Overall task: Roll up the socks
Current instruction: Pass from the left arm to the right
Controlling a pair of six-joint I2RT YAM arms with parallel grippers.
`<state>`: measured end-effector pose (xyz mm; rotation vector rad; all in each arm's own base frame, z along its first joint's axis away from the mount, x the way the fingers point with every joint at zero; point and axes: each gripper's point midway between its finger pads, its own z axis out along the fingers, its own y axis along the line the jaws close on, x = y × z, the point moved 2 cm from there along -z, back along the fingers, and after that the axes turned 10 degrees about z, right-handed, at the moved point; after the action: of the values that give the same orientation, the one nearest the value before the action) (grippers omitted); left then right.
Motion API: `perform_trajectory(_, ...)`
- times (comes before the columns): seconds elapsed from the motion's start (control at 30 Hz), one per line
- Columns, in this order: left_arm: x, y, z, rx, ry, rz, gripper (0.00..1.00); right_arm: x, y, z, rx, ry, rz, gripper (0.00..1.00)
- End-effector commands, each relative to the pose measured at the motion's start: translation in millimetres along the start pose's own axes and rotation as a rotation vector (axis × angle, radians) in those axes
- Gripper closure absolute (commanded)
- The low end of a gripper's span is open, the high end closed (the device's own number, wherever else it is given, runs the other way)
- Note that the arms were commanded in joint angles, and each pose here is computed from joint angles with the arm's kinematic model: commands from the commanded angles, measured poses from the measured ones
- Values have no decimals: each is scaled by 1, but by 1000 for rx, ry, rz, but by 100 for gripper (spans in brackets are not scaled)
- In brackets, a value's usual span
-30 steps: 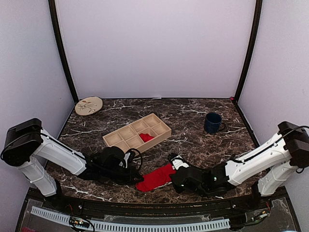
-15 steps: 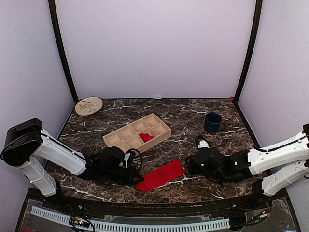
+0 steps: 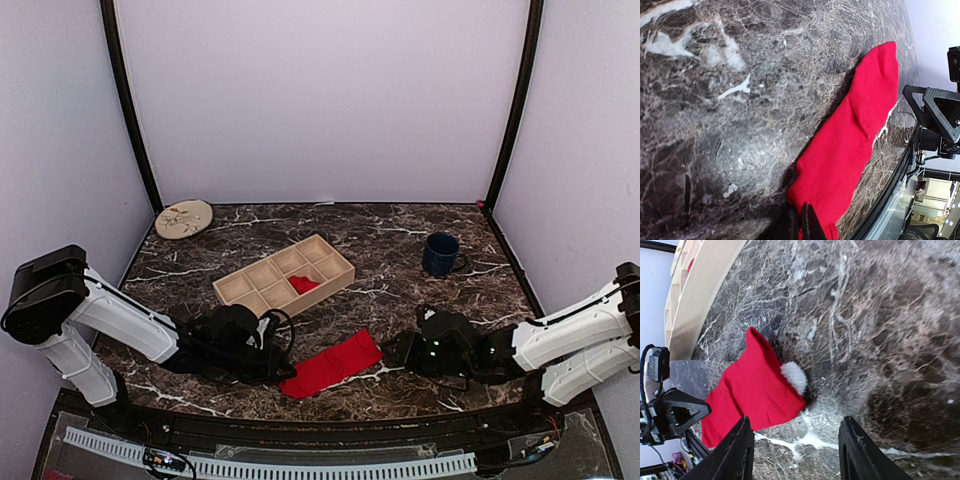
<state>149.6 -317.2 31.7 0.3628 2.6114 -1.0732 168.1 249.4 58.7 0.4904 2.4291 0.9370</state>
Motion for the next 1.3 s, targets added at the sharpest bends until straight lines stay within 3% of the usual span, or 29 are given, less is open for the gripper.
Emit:
perform_trajectory(0.0,5,0,-5,-4,17,25,100,9,15,7,-101,58,106,46)
perform_trajectory(0.83,2,-3,-8,-1,6,33,100,23,18,27,-168,123,369,48)
perform_trajectory(1.27,6,0,-6,-7,20,22,100,11,17,30,-230,37,339,68)
